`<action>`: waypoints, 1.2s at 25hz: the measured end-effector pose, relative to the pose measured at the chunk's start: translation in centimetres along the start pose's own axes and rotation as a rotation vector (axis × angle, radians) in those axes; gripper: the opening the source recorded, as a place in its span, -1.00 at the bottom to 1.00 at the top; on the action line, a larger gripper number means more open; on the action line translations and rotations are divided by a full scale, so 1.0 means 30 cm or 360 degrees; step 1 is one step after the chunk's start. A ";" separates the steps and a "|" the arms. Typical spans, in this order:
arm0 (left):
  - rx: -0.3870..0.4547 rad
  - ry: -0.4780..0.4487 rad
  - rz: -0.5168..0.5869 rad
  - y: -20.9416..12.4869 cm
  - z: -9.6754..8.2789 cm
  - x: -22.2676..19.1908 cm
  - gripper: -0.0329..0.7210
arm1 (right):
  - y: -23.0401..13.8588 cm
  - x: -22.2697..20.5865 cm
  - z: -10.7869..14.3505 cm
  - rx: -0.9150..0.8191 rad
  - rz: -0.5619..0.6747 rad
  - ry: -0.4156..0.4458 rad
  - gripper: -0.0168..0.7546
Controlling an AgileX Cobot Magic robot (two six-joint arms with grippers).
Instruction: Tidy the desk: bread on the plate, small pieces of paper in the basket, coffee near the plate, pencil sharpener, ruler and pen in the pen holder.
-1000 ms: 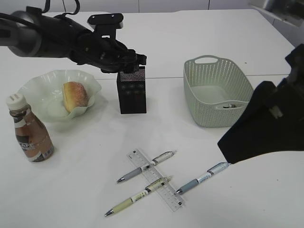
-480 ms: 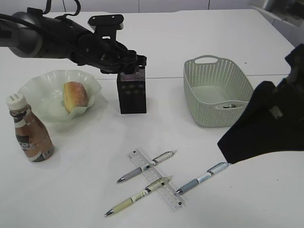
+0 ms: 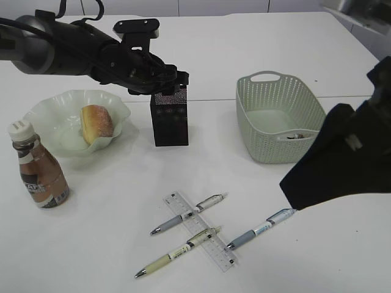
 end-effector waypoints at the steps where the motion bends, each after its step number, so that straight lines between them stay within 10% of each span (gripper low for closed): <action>1: 0.0000 0.0000 0.0000 0.000 0.000 0.000 0.21 | 0.000 0.000 0.000 -0.0009 0.0000 0.0000 0.09; 17: 0.0015 0.0191 0.0123 0.088 0.011 0.219 0.21 | 0.013 0.000 -0.005 -0.0017 -0.0042 -0.0014 0.09; 30: -0.0020 0.0405 0.0909 -0.036 0.035 0.597 0.21 | 0.047 -0.043 -0.019 -0.0104 -0.0054 0.0023 0.09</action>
Point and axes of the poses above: a point on each arm's last joint axis where the gripper is mounted, x pointing back along that axis away from the gripper, z along the wrist's bending axis when the last joint is at zero, y = z × x, the point moved 6 cm from there along -x, pointing out along that axis toward the gripper, and after that the axes turned 10 degrees about x, right-handed, at the moved point
